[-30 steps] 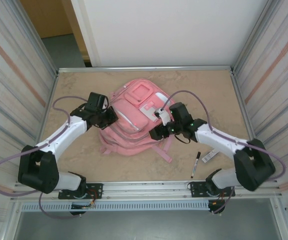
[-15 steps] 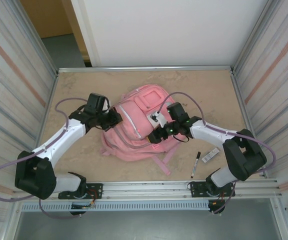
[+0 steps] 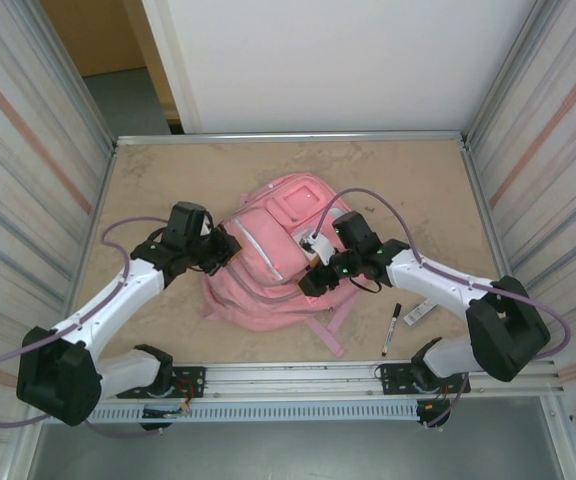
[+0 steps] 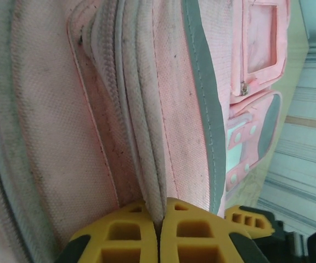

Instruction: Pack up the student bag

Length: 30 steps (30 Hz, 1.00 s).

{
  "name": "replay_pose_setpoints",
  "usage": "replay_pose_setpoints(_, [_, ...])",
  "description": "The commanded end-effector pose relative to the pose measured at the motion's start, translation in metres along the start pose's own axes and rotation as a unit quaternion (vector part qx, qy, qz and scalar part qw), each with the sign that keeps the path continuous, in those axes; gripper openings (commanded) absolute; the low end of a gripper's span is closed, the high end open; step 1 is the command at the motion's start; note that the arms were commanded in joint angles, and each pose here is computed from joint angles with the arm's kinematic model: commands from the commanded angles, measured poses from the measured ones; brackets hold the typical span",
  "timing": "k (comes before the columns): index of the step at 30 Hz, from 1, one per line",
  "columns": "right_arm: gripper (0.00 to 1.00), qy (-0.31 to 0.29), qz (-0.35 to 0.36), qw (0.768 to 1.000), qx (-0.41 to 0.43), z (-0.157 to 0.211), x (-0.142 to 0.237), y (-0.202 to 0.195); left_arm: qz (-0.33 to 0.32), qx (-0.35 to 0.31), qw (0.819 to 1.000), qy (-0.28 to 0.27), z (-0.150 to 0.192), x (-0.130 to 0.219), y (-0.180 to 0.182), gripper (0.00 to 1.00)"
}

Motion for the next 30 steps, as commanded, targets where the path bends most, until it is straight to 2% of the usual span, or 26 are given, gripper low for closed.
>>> replay_pose_setpoints(1, [0.59, -0.009, 0.001, 1.000, 0.024, 0.002, 0.001, 0.005, 0.029, 0.015, 0.999, -0.031, -0.005, 0.008, -0.012, 0.00])
replay_pose_setpoints(3, [0.58, -0.023, 0.003, 0.999, 0.032, 0.002, -0.002, 0.005, 0.031, 0.030, 0.998, -0.034, -0.002, 0.006, -0.008, 0.00])
replay_pose_setpoints(5, [0.48, -0.030, -0.009, 0.999, 0.039, 0.000, -0.006, 0.005, 0.036, 0.039, 0.998, -0.030, 0.001, 0.004, -0.007, 0.00])
replay_pose_setpoints(6, [0.48, -0.032, -0.009, 0.999, 0.037, -0.003, -0.008, 0.006, 0.035, 0.044, 0.998, -0.029, 0.002, 0.004, -0.005, 0.00])
replay_pose_setpoints(12, [0.60, -0.040, -0.016, 0.998, 0.051, -0.013, -0.024, 0.011, 0.034, 0.054, 0.998, -0.029, 0.007, 0.004, -0.002, 0.00])
replay_pose_setpoints(17, [0.59, -0.030, -0.037, 0.996, 0.081, -0.018, -0.037, 0.026, 0.028, 0.063, 0.997, -0.030, 0.008, 0.002, 0.001, 0.00])
replay_pose_setpoints(19, [0.57, -0.023, -0.051, 0.992, 0.111, -0.014, -0.041, 0.036, 0.020, 0.068, 0.997, -0.031, 0.007, 0.002, 0.003, 0.00])
replay_pose_setpoints(23, [0.44, -0.036, -0.054, 0.986, 0.152, -0.007, -0.040, 0.052, 0.017, 0.083, 0.995, -0.046, 0.006, 0.003, 0.007, 0.00])
replay_pose_setpoints(26, [0.36, -0.051, -0.022, 0.984, 0.171, 0.001, -0.038, 0.043, 0.025, 0.091, 0.994, -0.060, 0.005, 0.002, 0.009, 0.00])
replay_pose_setpoints(30, [0.42, -0.092, 0.046, 0.975, 0.196, -0.001, -0.039, 0.024, 0.042, 0.090, 0.993, -0.056, 0.008, 0.000, 0.004, 0.00])
Point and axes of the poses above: each hand's point on the last joint's axis, 136 mm out from that joint toward the fingers, its own x axis back along the fingers, its own y axis along the line the jaws close on, z = x × y, the point moved 5 cm from there along x, back along the fingers, and after that the axes turned 15 degrees about -x, right-handed, at the moved point
